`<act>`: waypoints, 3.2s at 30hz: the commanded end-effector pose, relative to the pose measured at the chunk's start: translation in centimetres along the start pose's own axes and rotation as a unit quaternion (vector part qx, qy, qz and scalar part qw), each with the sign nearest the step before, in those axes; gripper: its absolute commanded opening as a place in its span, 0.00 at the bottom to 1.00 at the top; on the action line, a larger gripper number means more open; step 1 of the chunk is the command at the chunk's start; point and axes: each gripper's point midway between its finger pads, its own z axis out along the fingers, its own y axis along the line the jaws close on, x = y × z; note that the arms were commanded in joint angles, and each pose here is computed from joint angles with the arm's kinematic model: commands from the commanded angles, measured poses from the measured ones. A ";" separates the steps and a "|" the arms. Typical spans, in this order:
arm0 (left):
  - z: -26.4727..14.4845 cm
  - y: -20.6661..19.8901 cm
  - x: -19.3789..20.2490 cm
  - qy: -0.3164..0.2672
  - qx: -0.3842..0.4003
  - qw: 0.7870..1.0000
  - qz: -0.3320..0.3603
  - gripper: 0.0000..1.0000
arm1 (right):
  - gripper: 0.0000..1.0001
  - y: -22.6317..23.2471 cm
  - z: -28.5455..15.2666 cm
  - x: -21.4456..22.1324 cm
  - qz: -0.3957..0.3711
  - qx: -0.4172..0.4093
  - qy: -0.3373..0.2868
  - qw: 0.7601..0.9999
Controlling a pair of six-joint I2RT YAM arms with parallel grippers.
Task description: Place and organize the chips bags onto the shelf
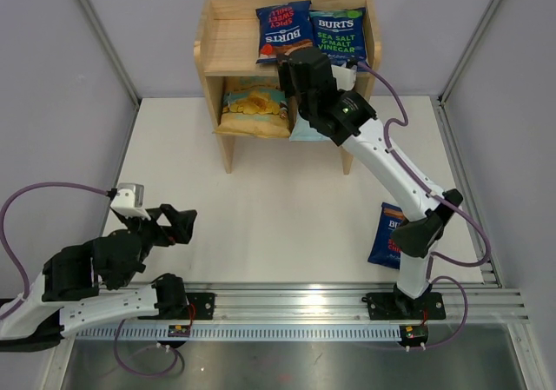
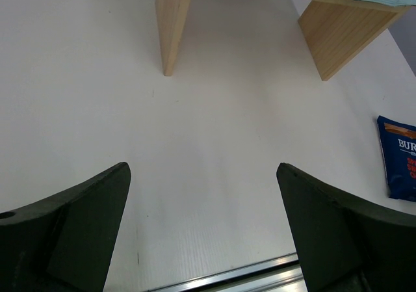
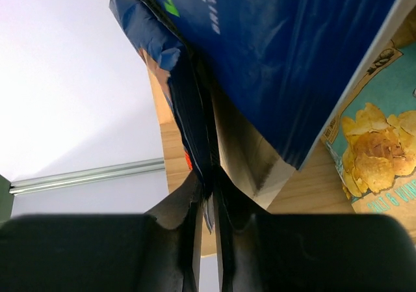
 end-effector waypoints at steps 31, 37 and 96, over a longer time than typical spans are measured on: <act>0.0 0.8 -1.1 -0.025 -0.026 0.999 -0.026 0.99 | 0.99 2.6 -13.2 1.2 -0.093 -0.160 0.223 0.957; -0.1 1.1 -1.4 -0.028 -0.035 0.999 -0.028 0.99 | 0.99 1.4 -18.7 -1.0 -0.261 -0.230 0.248 0.904; 1.9 -0.1 0.2 0.013 -0.060 0.998 0.030 0.99 | 0.59 -45.9 -9.8 -29.5 -0.563 0.580 0.260 0.529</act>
